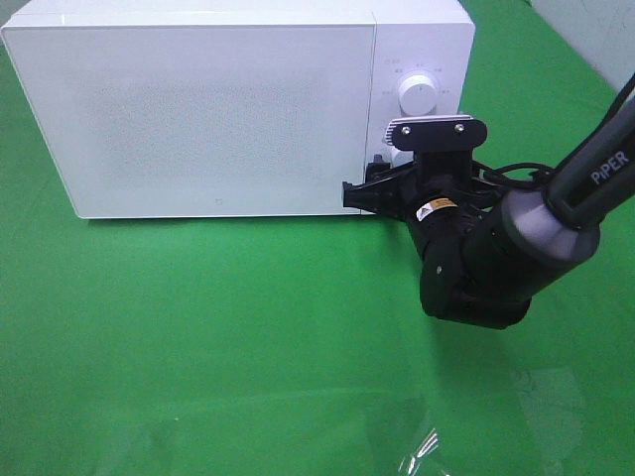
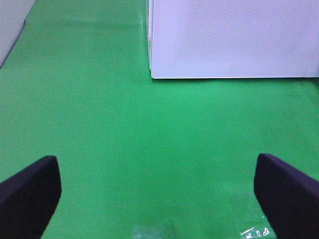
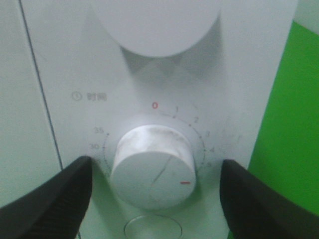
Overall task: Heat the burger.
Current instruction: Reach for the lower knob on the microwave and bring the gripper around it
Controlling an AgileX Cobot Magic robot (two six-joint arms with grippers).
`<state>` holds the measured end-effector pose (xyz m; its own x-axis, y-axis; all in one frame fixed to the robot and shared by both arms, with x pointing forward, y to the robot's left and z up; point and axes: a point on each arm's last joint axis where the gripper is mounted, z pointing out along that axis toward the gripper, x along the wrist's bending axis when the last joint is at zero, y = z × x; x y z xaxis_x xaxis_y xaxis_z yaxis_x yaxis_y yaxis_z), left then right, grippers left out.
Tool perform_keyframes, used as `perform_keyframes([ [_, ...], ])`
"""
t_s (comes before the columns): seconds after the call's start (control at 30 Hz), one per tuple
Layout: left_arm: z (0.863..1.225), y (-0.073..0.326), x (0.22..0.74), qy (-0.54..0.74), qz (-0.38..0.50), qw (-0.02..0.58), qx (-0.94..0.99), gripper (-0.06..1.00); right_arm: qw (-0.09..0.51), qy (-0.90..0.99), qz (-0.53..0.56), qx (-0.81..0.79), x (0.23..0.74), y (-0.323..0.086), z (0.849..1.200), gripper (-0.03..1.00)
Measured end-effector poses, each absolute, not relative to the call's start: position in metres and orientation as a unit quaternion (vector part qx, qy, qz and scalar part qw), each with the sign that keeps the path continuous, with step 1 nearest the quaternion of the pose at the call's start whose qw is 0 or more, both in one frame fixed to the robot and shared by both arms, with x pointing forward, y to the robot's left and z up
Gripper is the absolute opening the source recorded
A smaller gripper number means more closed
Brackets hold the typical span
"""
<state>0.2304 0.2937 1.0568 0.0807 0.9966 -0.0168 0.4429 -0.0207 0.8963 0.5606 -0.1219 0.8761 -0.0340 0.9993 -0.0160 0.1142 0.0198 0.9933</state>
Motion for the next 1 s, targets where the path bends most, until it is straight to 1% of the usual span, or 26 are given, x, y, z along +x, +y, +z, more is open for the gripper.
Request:
perform_keyframes([
  [0.47, 1.0568, 0.2938, 0.2304, 0.579, 0.353, 0.392, 0.621, 0.97, 0.468, 0.533, 0.482, 0.515, 0.5609, -0.1217, 0.8837, 0.71],
  [0.67, 1.0568, 0.2938, 0.2304, 0.579, 0.353, 0.392, 0.621, 0.97, 0.469, 0.531, 0.481, 0.516, 0.5610, -0.1221, 0.8837, 0.67],
  [0.7, 1.0568, 0.2938, 0.2304, 0.579, 0.353, 0.392, 0.621, 0.97, 0.469, 0.531, 0.481, 0.517, 0.5610, -0.1223, 0.8837, 0.62],
  [0.73, 1.0568, 0.2938, 0.2304, 0.579, 0.353, 0.392, 0.621, 0.97, 0.469, 0.531, 0.481, 0.517, 0.5610, -0.1222, 0.8837, 0.52],
  [0.77, 1.0568, 0.2938, 0.2304, 0.579, 0.353, 0.392, 0.621, 0.97, 0.469, 0.531, 0.481, 0.517, 0.5610, -0.1222, 0.8837, 0.52],
  [0.8, 1.0568, 0.2938, 0.2304, 0.579, 0.353, 0.392, 0.621, 0.97, 0.467, 0.535, 0.483, 0.512, 0.5604, -0.1211, 0.8839, 0.42],
  [1.0, 1.0568, 0.2939, 0.2304, 0.579, 0.353, 0.392, 0.621, 0.97, 0.466, 0.539, 0.485, 0.507, 0.5600, -0.1213, 0.8839, 0.43],
])
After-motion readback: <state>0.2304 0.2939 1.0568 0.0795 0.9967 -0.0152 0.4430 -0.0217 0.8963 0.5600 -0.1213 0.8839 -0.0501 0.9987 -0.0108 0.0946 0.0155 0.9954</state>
